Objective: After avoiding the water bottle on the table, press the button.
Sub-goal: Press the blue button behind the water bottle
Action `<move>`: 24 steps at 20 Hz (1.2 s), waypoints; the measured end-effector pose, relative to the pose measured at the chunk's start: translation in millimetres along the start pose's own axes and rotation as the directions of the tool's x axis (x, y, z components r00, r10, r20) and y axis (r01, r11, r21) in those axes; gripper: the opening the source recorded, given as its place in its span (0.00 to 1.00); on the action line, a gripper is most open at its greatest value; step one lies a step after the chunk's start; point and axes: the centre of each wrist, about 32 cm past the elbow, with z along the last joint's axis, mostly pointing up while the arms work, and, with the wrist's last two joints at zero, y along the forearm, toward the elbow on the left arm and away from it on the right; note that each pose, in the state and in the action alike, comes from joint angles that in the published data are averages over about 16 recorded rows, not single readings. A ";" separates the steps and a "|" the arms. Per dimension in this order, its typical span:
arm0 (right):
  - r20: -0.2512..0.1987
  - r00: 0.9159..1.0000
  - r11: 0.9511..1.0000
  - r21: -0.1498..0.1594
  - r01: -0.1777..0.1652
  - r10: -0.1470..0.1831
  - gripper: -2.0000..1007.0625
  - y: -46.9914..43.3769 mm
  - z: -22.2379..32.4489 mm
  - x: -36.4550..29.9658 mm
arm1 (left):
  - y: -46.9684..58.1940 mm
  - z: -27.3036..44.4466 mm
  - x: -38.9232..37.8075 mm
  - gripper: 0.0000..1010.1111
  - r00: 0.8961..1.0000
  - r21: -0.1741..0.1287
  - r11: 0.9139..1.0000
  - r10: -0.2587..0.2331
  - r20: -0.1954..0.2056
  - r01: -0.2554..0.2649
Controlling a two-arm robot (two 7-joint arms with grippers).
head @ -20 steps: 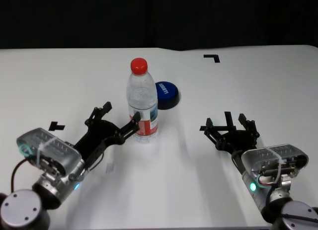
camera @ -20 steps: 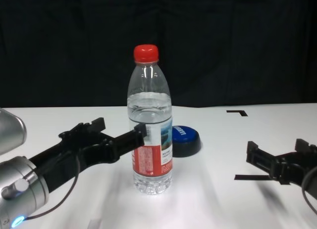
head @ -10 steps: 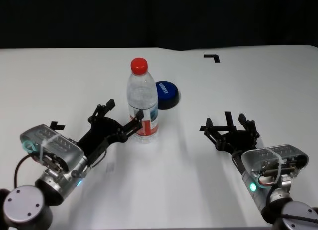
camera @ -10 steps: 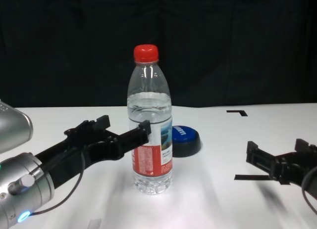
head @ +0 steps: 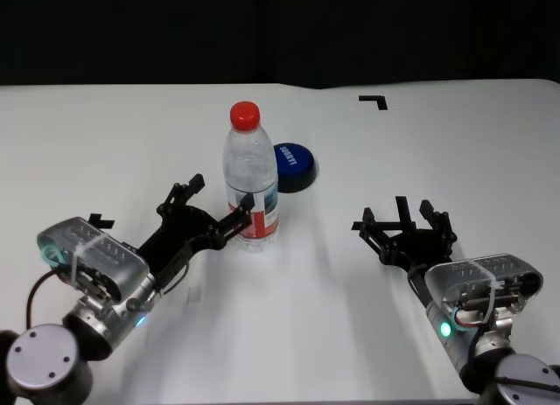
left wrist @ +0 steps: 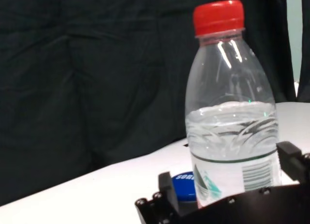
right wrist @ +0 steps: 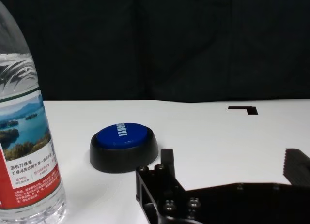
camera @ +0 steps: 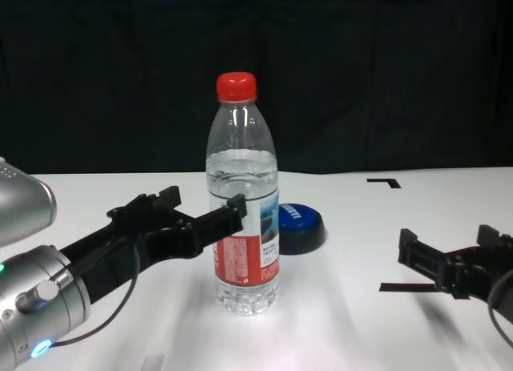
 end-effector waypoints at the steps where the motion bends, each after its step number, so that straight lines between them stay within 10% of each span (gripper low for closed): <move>1: 0.000 1.000 1.000 0.000 0.000 0.000 1.00 0.0 0.0 0.0 | 0.3 0.1 0.1 0.99 1.000 0.000 1.000 0.000 0.000 0.000; 24: 0.000 1.000 1.000 0.000 0.000 0.000 1.00 0.0 0.0 0.0 | 27.5 6.5 -2.4 0.99 0.998 -0.007 0.998 0.067 0.004 -0.067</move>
